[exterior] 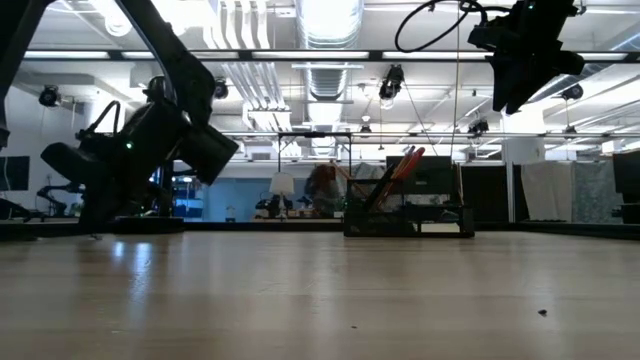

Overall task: Pick and place office supplies into organizer
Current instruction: Move the top blue binder clip toward the right side of the table, then move the left blue binder clip toward the right side of the table

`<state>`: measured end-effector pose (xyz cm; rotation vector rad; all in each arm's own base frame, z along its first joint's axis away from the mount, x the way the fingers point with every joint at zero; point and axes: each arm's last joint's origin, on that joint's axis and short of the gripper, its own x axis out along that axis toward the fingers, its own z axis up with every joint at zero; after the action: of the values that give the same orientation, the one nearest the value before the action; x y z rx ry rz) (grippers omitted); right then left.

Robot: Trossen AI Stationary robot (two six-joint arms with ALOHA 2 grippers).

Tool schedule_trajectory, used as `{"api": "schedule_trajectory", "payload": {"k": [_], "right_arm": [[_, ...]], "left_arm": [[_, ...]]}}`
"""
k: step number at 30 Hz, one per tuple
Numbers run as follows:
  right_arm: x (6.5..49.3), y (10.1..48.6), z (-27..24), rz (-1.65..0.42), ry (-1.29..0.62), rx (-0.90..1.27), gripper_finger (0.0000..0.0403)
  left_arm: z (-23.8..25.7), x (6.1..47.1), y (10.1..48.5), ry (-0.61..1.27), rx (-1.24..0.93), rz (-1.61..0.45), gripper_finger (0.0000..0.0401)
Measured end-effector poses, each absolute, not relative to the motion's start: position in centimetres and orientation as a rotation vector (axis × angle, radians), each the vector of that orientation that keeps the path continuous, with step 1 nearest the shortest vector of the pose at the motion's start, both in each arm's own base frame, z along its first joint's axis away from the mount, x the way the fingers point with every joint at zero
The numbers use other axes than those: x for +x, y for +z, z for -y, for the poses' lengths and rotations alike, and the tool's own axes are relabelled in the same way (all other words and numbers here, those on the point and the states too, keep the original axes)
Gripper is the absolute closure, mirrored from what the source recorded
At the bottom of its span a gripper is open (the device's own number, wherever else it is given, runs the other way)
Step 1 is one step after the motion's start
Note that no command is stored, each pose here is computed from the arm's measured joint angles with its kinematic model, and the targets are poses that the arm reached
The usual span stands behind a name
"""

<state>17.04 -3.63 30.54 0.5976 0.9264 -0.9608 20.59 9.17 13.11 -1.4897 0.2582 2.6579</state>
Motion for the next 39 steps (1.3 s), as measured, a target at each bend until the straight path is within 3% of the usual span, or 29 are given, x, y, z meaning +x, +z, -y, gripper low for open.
{"api": "schedule_trajectory", "payload": {"k": [13,21,26,28,35,39], "right_arm": [[17.0,30.5,3.6,-0.926,-0.961,0.598,0.028],[17.0,30.5,3.6,-0.926,-0.961,0.598,0.028],[17.0,30.5,3.6,-0.927,-0.961,0.597,0.028],[17.0,30.5,3.6,-0.927,-0.961,0.598,0.028],[17.0,30.5,3.6,-0.926,-0.961,0.598,0.028],[17.0,30.5,3.6,-0.927,-0.961,0.598,0.028]], "left_arm": [[-10.0,22.0,12.9,2.549,-1.612,-0.183,0.04],[-11.0,26.1,14.8,2.217,-1.839,-0.18,0.04],[-11.0,27.5,15.7,2.079,-1.949,-0.317,0.04],[-10.8,27.4,16.3,2.117,-1.923,-0.384,0.04],[-9.2,24.0,19.0,2.692,-1.56,-0.41,0.04],[-8.6,22.5,17.5,2.778,-1.451,-0.454,0.04]]}}
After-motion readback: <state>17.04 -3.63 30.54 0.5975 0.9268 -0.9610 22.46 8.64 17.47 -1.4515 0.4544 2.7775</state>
